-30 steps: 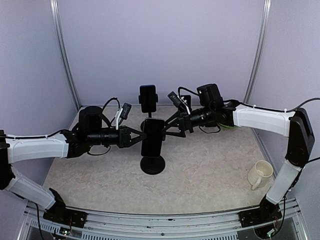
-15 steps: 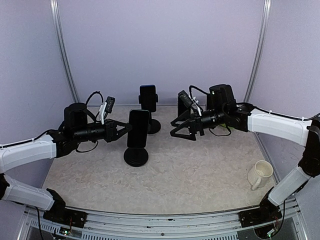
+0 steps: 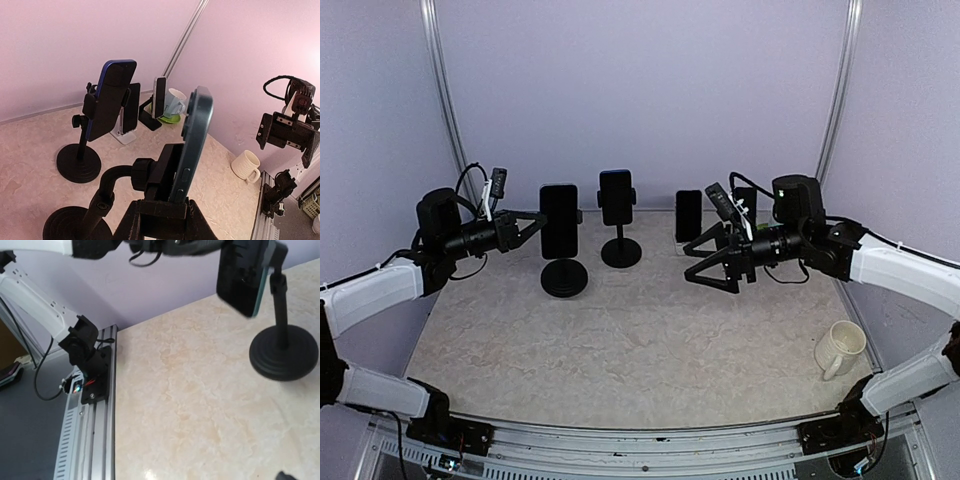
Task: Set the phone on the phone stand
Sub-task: Place the phone stand with the phone at the center of the board.
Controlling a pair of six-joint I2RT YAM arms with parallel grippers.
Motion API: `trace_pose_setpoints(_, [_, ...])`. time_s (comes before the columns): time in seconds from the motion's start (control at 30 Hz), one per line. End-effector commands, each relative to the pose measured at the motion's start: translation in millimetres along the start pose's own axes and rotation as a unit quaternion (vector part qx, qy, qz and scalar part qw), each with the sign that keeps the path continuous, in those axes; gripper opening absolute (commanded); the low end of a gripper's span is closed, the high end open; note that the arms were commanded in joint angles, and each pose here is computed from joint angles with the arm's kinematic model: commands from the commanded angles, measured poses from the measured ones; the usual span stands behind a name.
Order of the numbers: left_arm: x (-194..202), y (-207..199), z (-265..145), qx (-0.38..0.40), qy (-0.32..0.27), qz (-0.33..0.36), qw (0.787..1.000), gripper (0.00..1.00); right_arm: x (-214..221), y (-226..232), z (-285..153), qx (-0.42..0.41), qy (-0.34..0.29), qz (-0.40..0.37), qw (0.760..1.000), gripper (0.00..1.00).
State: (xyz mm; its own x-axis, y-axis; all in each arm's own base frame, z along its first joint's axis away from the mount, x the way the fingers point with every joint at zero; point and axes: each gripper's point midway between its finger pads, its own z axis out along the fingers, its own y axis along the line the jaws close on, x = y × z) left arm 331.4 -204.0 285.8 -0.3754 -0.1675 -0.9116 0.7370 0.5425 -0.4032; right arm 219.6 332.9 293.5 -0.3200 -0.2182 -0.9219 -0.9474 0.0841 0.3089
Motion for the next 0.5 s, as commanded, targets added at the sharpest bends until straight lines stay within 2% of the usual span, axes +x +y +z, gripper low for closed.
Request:
trace_pose_setpoints(0.0, [-66, -14, -9, 0.051, -0.075, 0.086, 0.992, 0.0, 1, 6, -13, 0.016, -0.011, -0.012, 1.0, 1.0])
trace_pose_setpoints(0.27, [-78, 18, -16, 0.045, -0.094, 0.092, 0.99, 0.0, 18, 24, -27, 0.014, -0.018, -0.007, 1.0, 1.0])
trace_pose_setpoints(0.47, [-83, 46, -7, 0.049, -0.081, 0.095, 0.991, 0.0, 28, 35, -40, 0.025, -0.023, -0.01, 0.999, 1.0])
